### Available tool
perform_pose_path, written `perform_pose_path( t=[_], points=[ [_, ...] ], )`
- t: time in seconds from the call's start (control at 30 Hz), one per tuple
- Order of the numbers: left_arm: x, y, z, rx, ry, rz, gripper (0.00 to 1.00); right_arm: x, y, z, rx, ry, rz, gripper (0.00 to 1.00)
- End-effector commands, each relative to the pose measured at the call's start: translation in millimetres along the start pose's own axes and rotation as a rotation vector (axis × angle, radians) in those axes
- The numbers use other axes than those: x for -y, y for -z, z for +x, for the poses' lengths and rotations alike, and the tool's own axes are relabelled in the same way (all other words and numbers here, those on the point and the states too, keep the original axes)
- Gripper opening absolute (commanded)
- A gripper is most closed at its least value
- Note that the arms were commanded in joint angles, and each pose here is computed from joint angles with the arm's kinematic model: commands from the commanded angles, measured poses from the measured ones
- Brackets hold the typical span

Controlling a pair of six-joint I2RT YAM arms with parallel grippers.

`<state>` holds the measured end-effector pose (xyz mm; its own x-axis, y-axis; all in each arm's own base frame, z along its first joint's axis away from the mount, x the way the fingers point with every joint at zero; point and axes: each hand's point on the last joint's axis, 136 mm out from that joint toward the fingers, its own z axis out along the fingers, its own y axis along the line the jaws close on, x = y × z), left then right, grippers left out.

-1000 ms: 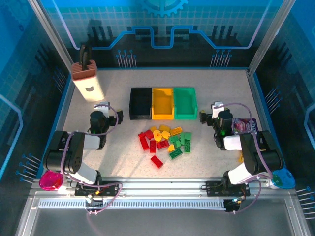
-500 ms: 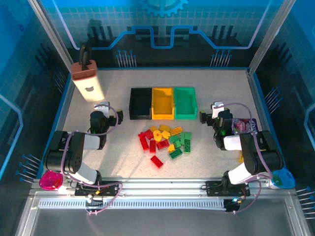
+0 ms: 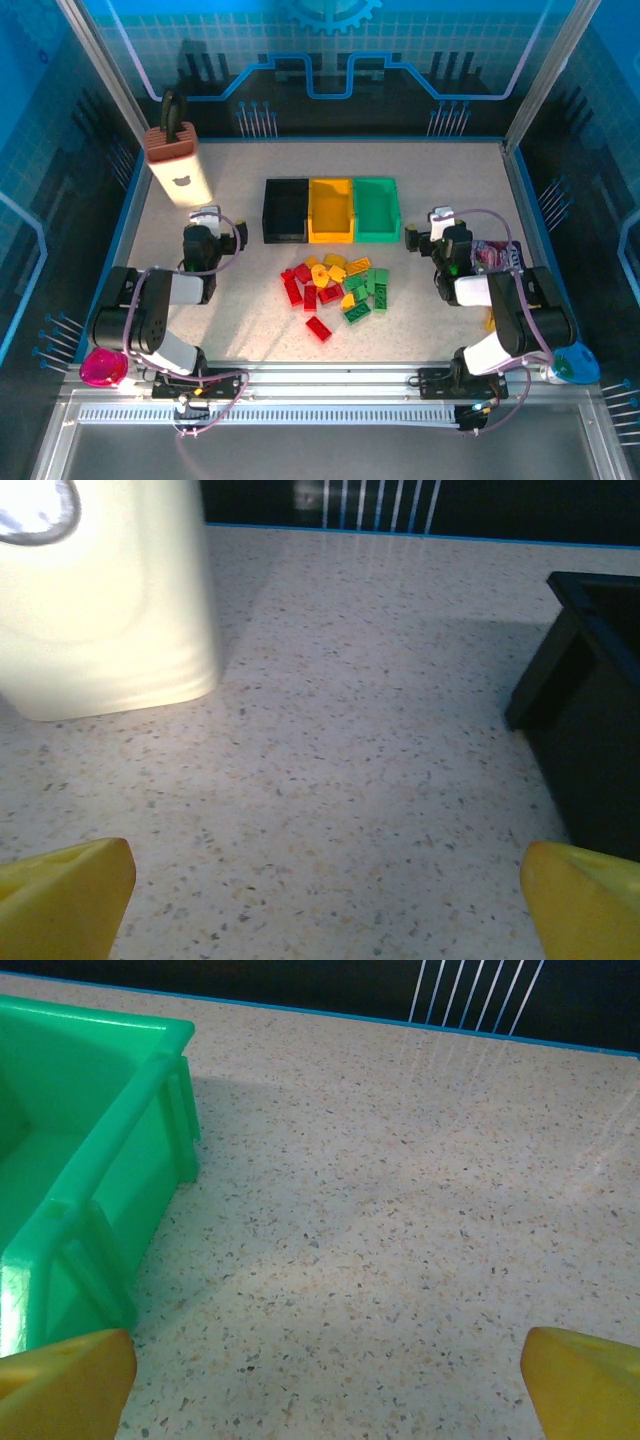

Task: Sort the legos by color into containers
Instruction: Pick up the lego from the center of the table.

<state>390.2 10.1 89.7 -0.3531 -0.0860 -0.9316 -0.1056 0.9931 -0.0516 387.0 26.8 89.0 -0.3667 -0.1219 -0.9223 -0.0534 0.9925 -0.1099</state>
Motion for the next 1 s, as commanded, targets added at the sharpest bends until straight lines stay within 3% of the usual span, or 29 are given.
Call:
perform_pose_path(
  t=[0.0,0.1,0.17,0.2,0.27,0.3,0.67,0.97],
  points=[
    [0.4,11.3,-35.8,0.039,-0.007,-0.068,0.99,-15.9,17.5,-46.3,0.077,0.095,-0.021,1.00],
    [-3.0,24.9,-57.6,0.012,0.065,-0.132,0.99,-18.5,36.5,-82.1,0.101,0.046,-0.009,1.00],
    [3.6,33.7,-66.3,-0.010,0.159,-0.105,0.99,0.5,52.3,-71.5,-0.032,-0.231,0.066,1.00],
    [9.0,37.1,-67.9,-0.029,0.197,-0.085,0.99,3.1,56.8,-69.4,-0.057,-0.322,0.045,1.00],
    [27.4,44.7,-71.3,-0.075,0.246,-0.008,0.99,-22.0,62.8,-78.9,-0.052,-0.377,-0.182,1.00],
    [34.3,48.2,-71.5,-0.094,0.261,0.012,0.99,-25.4,65.1,-78.5,-0.076,-0.402,-0.200,1.00],
    [123.2,96.6,-26.9,-0.352,0.133,0.212,0.94,-56.1,78.9,-62.1,-0.282,-0.323,-0.268,0.96],
    [151.3,128.6,34.9,-0.621,0.096,0.230,0.83,-79.6,77.0,-55.0,-0.377,-0.260,-0.310,0.90]
  ],
)
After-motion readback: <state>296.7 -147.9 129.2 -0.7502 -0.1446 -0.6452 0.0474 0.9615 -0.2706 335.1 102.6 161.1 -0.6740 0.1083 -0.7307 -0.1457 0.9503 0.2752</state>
